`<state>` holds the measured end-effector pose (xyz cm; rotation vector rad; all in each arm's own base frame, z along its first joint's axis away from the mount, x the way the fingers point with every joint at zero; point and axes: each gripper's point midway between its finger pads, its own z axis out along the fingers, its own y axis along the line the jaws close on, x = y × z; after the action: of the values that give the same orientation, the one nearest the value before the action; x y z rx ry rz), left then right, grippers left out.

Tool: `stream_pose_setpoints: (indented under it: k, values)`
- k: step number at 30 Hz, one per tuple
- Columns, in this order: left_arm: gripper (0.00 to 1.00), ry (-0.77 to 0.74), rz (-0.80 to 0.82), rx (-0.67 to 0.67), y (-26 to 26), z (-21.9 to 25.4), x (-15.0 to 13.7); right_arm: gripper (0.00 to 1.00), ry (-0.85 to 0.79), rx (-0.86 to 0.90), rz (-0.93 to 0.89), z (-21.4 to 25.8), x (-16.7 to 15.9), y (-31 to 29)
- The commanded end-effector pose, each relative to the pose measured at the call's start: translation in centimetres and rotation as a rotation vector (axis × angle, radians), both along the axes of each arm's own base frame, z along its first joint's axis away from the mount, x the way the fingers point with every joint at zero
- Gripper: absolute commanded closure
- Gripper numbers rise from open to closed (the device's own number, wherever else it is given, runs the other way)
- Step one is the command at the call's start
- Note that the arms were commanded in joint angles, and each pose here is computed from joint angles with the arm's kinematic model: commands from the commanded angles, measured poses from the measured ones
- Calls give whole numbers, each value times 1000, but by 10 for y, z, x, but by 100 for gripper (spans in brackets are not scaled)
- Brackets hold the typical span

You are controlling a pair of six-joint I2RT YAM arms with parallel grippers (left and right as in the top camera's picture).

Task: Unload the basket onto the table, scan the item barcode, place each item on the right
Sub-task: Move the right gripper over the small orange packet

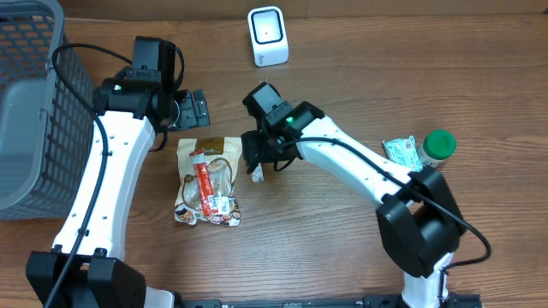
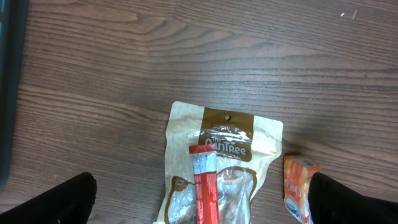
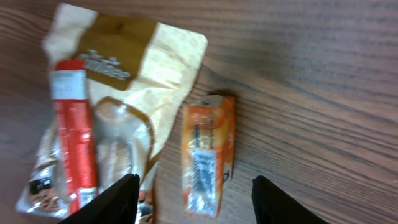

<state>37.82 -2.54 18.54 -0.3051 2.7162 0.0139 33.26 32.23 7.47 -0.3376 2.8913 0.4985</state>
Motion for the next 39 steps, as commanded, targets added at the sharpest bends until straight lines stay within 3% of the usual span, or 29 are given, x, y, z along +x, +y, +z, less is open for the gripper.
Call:
stream_pose_setpoints:
  k: [1, 39]
  values:
    - [0, -13, 4, -12, -4, 4, 4, 42, 30, -31, -4, -21, -4, 3]
    - [0, -13, 4, -12, -4, 4, 4, 52, 32, -49, 15, -34, -8, 10]
